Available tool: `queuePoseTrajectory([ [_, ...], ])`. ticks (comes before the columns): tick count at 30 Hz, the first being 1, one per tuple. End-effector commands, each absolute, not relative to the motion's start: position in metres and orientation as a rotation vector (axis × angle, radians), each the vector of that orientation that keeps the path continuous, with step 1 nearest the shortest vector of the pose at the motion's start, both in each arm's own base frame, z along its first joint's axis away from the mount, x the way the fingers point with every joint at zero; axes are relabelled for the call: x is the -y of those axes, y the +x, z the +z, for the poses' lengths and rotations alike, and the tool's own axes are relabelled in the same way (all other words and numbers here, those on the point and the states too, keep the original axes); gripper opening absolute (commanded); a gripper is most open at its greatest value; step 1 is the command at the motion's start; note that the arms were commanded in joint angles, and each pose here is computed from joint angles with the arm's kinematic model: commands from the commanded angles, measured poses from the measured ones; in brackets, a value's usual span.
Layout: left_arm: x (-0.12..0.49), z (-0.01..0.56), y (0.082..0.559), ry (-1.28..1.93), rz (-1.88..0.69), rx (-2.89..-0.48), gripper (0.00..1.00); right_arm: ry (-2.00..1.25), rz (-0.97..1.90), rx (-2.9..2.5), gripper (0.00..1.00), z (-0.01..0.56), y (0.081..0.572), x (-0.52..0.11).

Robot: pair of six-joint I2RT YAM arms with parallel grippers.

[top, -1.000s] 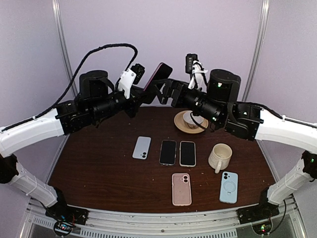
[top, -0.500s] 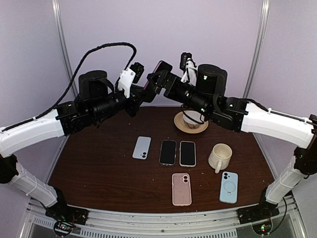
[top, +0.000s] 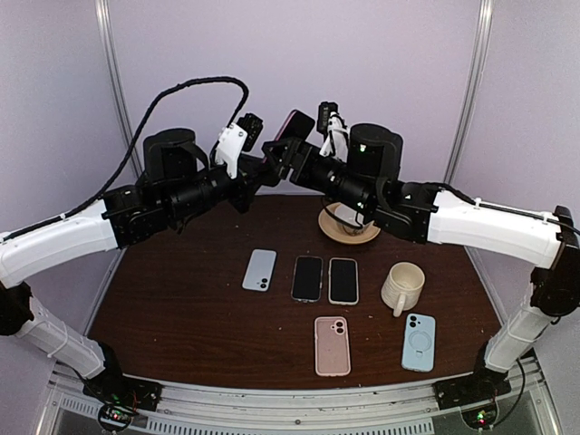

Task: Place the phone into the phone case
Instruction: Pass from the left arm to the right, then adjust the phone case at the center of the board.

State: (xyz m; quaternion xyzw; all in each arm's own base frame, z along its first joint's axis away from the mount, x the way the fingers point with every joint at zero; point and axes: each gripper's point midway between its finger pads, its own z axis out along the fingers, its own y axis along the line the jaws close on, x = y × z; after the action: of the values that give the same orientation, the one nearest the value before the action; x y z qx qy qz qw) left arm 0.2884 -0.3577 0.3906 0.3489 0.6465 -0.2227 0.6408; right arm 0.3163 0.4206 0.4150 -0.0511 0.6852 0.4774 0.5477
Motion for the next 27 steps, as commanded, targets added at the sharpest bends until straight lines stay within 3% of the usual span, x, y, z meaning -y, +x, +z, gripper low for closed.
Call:
queuePoseTrajectory([
  [1,0.356,0.424,0.283,0.731,-0.554,-1.361,0.00,-0.089,1.197,-1.534,0.48,0.442,0.317,-0.420],
  [5,0.359,0.415,0.282,0.755,-0.559,-1.379,0.02,-0.093,1.193,-1.537,0.27,0.440,0.314,-0.415],
  [7,0.360,0.410,0.278,0.774,-0.575,-1.382,0.41,-0.089,1.166,-1.544,0.24,0.436,0.314,-0.410],
  [9,0.358,0.405,0.273,0.783,-0.594,-1.380,0.72,-0.082,1.134,-1.554,0.13,0.433,0.315,-0.403],
  [12,0.350,0.396,0.267,0.771,-0.623,-1.419,0.92,-0.095,1.076,-1.586,0.03,0.426,0.313,-0.393],
  [15,0.341,0.377,0.259,0.780,-0.637,-1.506,0.98,-0.100,1.006,-1.635,0.00,0.413,0.310,-0.379],
  [27,0.293,0.260,0.258,0.724,-0.453,-1.893,0.98,-0.179,0.424,-2.134,0.00,0.286,0.272,-0.299],
])
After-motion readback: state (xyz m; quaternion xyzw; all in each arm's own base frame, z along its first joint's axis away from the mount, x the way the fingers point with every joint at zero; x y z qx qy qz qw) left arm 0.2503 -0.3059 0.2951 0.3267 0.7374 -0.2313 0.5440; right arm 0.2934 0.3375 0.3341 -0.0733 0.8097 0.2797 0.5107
